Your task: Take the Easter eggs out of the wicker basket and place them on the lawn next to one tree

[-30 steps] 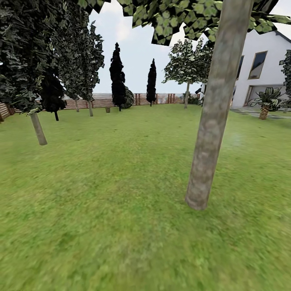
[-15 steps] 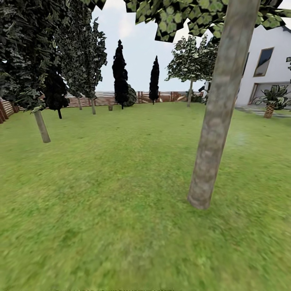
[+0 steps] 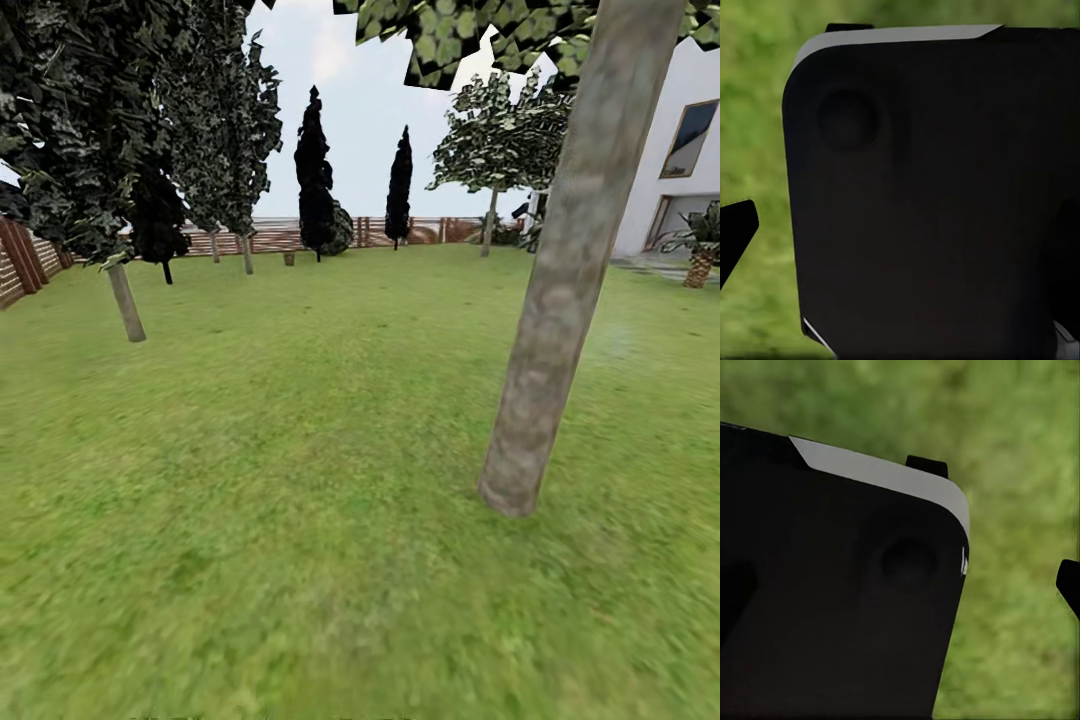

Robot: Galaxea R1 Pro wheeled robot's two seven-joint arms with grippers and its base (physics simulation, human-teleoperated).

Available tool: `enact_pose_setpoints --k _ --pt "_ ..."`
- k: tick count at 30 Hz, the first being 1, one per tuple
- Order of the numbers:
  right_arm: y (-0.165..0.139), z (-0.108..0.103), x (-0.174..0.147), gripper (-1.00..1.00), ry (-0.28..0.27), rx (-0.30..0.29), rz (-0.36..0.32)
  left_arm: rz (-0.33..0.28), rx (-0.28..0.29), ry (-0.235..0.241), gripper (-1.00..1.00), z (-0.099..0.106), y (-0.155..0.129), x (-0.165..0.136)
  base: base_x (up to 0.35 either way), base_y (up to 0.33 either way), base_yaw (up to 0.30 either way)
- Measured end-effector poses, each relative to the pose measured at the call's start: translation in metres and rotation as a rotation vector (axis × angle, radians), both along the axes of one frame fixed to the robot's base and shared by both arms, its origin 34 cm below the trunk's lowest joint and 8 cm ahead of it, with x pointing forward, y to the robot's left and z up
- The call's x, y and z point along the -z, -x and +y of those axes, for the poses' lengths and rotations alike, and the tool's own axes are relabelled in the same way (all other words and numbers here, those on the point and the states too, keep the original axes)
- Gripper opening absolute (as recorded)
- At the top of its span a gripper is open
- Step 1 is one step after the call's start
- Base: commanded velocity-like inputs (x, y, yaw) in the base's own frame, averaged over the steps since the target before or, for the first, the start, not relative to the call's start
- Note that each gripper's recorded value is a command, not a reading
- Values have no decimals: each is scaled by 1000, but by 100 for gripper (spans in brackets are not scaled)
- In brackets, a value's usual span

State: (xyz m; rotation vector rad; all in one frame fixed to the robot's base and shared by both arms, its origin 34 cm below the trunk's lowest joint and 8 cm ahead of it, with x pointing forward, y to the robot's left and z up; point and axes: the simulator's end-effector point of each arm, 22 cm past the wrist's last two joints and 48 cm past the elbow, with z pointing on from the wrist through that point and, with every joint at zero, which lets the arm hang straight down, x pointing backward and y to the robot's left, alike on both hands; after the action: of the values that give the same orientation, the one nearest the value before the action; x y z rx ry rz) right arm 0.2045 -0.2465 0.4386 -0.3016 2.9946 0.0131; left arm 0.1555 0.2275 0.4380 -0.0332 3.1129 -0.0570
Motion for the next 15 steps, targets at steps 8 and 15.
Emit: enact_pose_setpoints --k 8,15 --pt "5 4 1 100 -5 -4 12 14 0 0 100 0 5 0 0 0 133" --pt "9 2 1 100 -2 -4 23 26 2 0 100 0 10 0 0 0 136"
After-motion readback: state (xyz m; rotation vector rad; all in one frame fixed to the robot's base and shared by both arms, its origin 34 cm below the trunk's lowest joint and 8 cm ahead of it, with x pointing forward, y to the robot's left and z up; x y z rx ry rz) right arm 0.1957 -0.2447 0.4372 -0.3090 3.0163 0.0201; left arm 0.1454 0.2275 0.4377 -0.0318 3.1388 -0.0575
